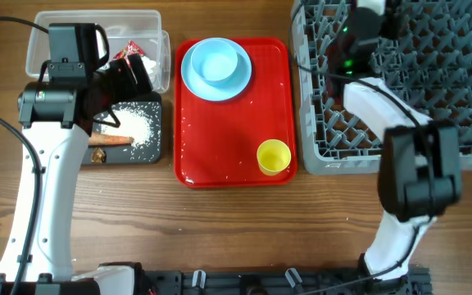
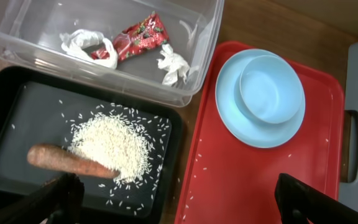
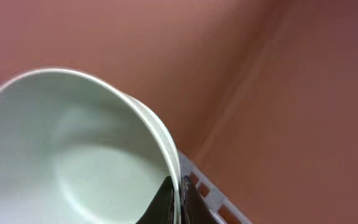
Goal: Sort waste into correct bins and load items into the dishwasher rack
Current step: 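Carry the green bowl with the right gripper into the dish rack, then grasp the blue bowl with the right gripper and place it in the rack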
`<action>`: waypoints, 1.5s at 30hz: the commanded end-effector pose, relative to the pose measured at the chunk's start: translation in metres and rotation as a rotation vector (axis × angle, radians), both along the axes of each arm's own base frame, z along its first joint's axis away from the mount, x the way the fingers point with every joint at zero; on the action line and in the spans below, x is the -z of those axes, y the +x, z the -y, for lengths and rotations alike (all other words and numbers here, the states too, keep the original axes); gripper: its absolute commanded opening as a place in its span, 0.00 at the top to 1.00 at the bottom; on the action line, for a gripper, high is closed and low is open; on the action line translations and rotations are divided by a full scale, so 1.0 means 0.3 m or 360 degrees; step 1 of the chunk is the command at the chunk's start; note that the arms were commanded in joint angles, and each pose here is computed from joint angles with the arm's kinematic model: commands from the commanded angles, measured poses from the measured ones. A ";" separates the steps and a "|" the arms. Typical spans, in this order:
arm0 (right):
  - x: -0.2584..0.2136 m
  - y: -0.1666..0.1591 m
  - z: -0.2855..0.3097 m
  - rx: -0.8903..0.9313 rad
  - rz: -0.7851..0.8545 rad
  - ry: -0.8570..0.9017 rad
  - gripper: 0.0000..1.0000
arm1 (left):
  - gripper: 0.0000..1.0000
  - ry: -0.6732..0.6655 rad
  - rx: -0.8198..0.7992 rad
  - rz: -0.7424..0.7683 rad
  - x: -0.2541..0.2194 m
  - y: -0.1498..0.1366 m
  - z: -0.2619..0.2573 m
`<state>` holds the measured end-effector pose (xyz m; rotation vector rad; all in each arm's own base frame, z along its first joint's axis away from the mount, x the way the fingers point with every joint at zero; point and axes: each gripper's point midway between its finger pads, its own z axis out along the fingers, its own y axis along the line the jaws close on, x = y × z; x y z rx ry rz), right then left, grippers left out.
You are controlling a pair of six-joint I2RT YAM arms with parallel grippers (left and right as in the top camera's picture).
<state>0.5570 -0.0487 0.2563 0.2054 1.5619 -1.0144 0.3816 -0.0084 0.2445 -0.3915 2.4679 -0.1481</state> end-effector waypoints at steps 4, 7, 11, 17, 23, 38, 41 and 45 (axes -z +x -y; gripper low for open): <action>0.179 0.093 -0.015 -0.0190 -0.0140 -0.0027 0.96 | 0.00 -0.0015 -0.0019 0.0012 -0.010 0.008 -0.007; 0.206 0.116 -0.082 -0.0320 -0.0195 -0.0028 0.96 | 0.00 -0.0015 -0.0019 0.0012 -0.010 0.008 -0.007; 0.298 0.121 -0.153 -0.0420 -0.0384 -0.0011 0.96 | 0.00 -0.0015 -0.0019 0.0012 -0.010 0.008 -0.007; 0.381 0.103 -0.214 -0.0469 -0.0584 -0.0040 0.95 | 0.00 -0.0015 -0.0019 0.0012 -0.010 0.008 -0.007; 0.397 0.085 -0.361 -0.0569 -0.0620 -0.0061 0.15 | 0.00 -0.0014 -0.0019 0.0012 -0.010 0.008 -0.007; 0.181 -0.297 -0.889 -0.1324 -0.0740 0.2103 0.00 | 0.00 -0.0015 -0.0019 0.0012 -0.010 0.008 -0.007; 0.252 -0.332 -0.977 -0.1406 -0.0904 0.2095 0.01 | 0.00 -0.0014 -0.0019 0.0012 -0.010 0.008 -0.007; 0.216 -0.298 -1.074 -0.1409 -0.0934 0.2083 0.05 | 0.00 -0.0015 -0.0019 0.0012 -0.010 0.008 -0.007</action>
